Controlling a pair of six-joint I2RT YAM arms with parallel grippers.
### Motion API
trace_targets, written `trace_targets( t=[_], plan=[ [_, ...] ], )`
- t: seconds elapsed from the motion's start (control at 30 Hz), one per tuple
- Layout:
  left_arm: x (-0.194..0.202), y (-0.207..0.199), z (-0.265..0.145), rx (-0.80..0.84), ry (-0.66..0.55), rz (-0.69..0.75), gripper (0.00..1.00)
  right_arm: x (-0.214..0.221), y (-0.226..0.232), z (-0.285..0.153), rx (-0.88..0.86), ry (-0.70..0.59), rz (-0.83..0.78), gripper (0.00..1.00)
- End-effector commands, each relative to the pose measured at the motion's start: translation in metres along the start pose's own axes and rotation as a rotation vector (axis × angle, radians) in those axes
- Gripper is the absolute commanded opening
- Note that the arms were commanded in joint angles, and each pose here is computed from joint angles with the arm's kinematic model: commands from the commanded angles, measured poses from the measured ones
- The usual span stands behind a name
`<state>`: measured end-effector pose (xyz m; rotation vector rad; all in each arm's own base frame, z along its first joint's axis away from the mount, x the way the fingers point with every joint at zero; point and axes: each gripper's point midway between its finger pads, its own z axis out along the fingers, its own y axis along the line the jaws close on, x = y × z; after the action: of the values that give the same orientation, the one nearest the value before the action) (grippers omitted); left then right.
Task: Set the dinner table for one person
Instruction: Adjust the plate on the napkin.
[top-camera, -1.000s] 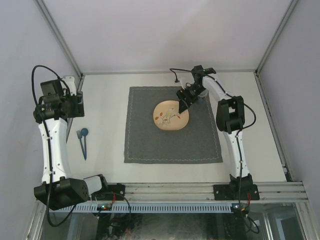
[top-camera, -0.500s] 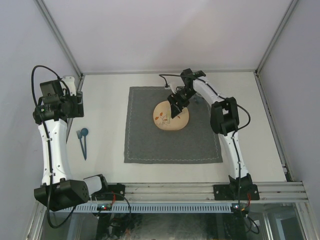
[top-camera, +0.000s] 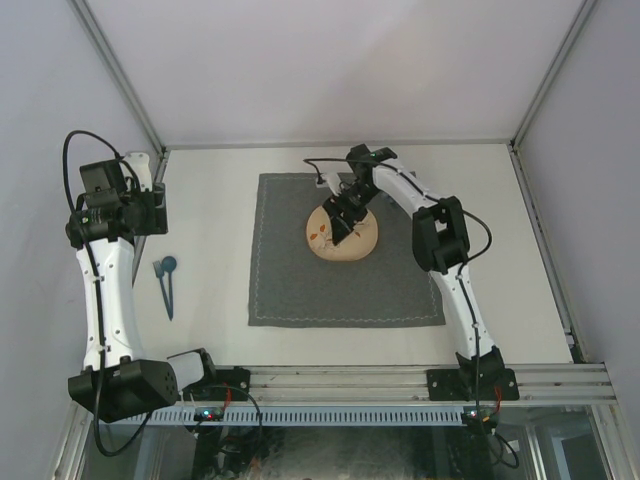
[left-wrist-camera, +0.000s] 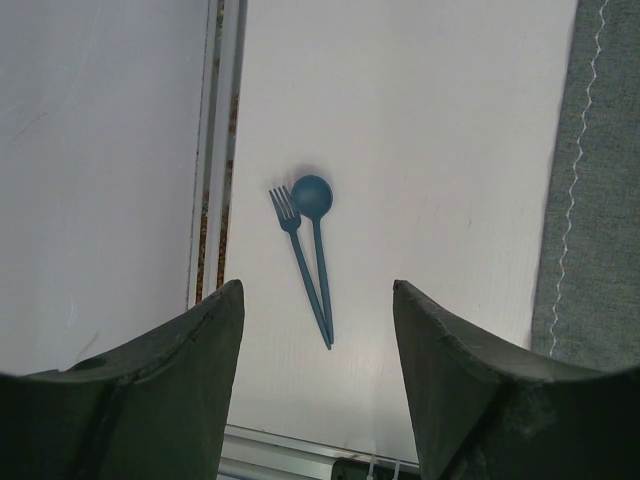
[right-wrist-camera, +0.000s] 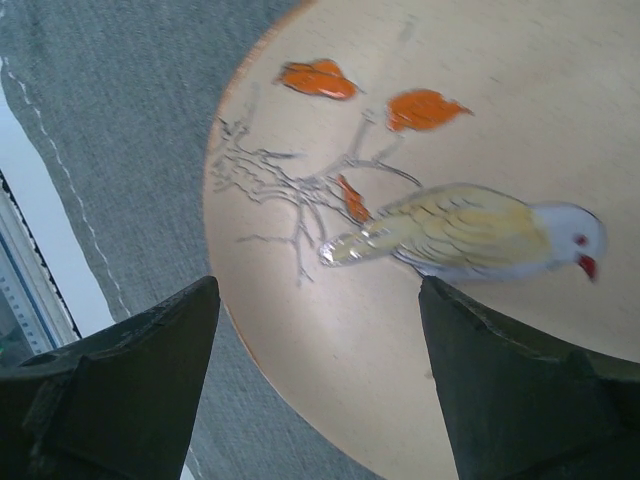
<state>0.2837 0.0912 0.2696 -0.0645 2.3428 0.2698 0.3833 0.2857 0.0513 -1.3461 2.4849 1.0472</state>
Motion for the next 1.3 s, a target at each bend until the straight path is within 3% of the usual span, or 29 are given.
trace_targets(
  t=[0.0,0.33,1.27],
  plan=[
    [-0.024,0.006,-0.011,-0.010,-0.084,0.017,0.65,-0.010,0.036,0.023,-0.072,0.019,-0.055,0.81],
    [-0.028,0.003,-0.013,0.014,-0.109,0.007,0.65,-0.009,0.084,0.051,-0.142,0.079,-0.105,0.80],
    [-0.017,0.001,-0.021,0.007,-0.116,-0.005,0.65,-0.024,0.108,0.068,-0.190,0.066,-0.131,0.81]
  ],
)
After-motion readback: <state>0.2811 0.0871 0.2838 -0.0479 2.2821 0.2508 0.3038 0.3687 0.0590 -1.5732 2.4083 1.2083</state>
